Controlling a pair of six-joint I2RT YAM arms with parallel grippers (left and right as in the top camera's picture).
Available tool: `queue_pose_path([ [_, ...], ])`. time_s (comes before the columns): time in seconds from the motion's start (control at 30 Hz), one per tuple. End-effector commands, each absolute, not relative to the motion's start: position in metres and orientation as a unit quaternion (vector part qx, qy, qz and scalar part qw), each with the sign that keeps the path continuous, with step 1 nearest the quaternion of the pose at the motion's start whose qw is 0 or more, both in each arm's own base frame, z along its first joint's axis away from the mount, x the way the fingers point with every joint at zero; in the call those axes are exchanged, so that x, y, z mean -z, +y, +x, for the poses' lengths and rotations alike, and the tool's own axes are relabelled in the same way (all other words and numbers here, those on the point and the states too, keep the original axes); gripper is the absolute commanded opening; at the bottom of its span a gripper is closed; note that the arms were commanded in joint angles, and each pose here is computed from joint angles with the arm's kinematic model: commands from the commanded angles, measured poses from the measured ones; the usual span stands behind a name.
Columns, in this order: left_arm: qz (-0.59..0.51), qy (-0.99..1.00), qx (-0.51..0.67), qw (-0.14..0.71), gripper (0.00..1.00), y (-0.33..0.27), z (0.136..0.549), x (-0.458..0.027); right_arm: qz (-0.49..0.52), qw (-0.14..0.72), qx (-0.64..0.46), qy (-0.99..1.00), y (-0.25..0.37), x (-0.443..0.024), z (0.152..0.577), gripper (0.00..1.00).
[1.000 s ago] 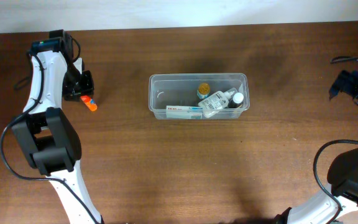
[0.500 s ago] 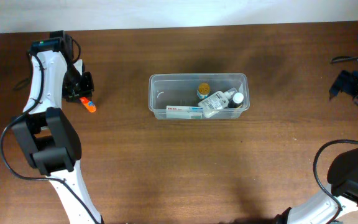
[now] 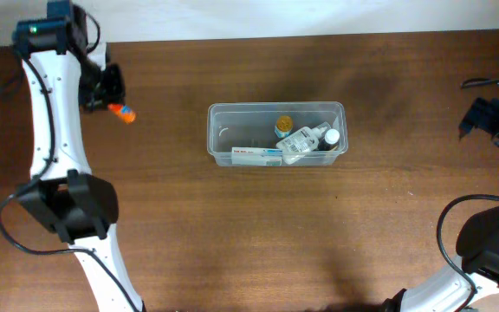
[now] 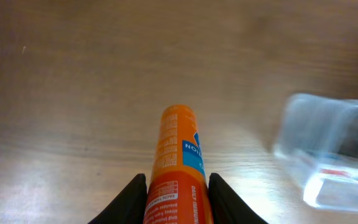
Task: Pack container
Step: 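Carry the orange tube into the container and lower it upright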
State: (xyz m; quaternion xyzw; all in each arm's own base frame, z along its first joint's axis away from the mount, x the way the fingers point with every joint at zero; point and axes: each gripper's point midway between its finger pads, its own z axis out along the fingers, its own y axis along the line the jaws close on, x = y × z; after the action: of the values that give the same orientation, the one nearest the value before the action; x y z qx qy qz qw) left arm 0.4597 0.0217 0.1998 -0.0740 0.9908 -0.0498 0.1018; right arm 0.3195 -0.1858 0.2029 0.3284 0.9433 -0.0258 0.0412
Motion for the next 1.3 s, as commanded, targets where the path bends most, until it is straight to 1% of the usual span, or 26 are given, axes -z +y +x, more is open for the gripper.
queue_pose_path([
  [0.0, -0.026, 0.986, 0.076, 0.143, 0.31, -0.024, 0.464, -0.233, 0.335, 0.050, 0.028, 0.941, -0.186, -0.208, 0.319, 0.98],
  [0.07, 0.006, 0.983, 0.082, 0.166, 0.31, -0.053, 0.463, -0.248, 0.335, 0.050, 0.028, 0.941, -0.186, -0.208, 0.319, 0.98],
  [0.17, 0.055, 0.978, 0.087, 0.179, 0.32, -0.098, 0.458, -0.258, 0.335, 0.050, 0.028, 0.941, -0.186, -0.208, 0.319, 0.98],
  [0.4, 0.140, 0.973, 0.085, 0.164, 0.32, -0.177, 0.433, -0.251, 0.335, 0.050, 0.028, 0.941, -0.186, -0.208, 0.319, 0.98],
  [0.53, 0.170, 0.968, 0.087, 0.165, 0.32, -0.204, 0.424, -0.250, 0.335, 0.050, 0.028, 0.941, -0.186, -0.208, 0.319, 0.98],
  [0.7, 0.167, 0.967, 0.065, 0.182, 0.33, -0.218, 0.430, -0.245, 0.335, 0.050, 0.028, 0.941, -0.186, -0.208, 0.319, 0.98],
  [0.83, 0.169, 0.968, 0.064, 0.176, 0.33, -0.225, 0.438, -0.230, 0.335, 0.050, 0.028, 0.941, -0.186, -0.208, 0.319, 0.98],
  [1.1, 0.172, 0.974, 0.069, 0.130, 0.33, -0.238, 0.449, -0.179, 0.335, 0.050, 0.028, 0.941, -0.186, -0.208, 0.319, 0.98],
  [1.27, 0.174, 0.975, 0.081, 0.112, 0.33, -0.247, 0.453, -0.157, 0.335, 0.050, 0.028, 0.941, -0.186, -0.208, 0.319, 0.98],
])
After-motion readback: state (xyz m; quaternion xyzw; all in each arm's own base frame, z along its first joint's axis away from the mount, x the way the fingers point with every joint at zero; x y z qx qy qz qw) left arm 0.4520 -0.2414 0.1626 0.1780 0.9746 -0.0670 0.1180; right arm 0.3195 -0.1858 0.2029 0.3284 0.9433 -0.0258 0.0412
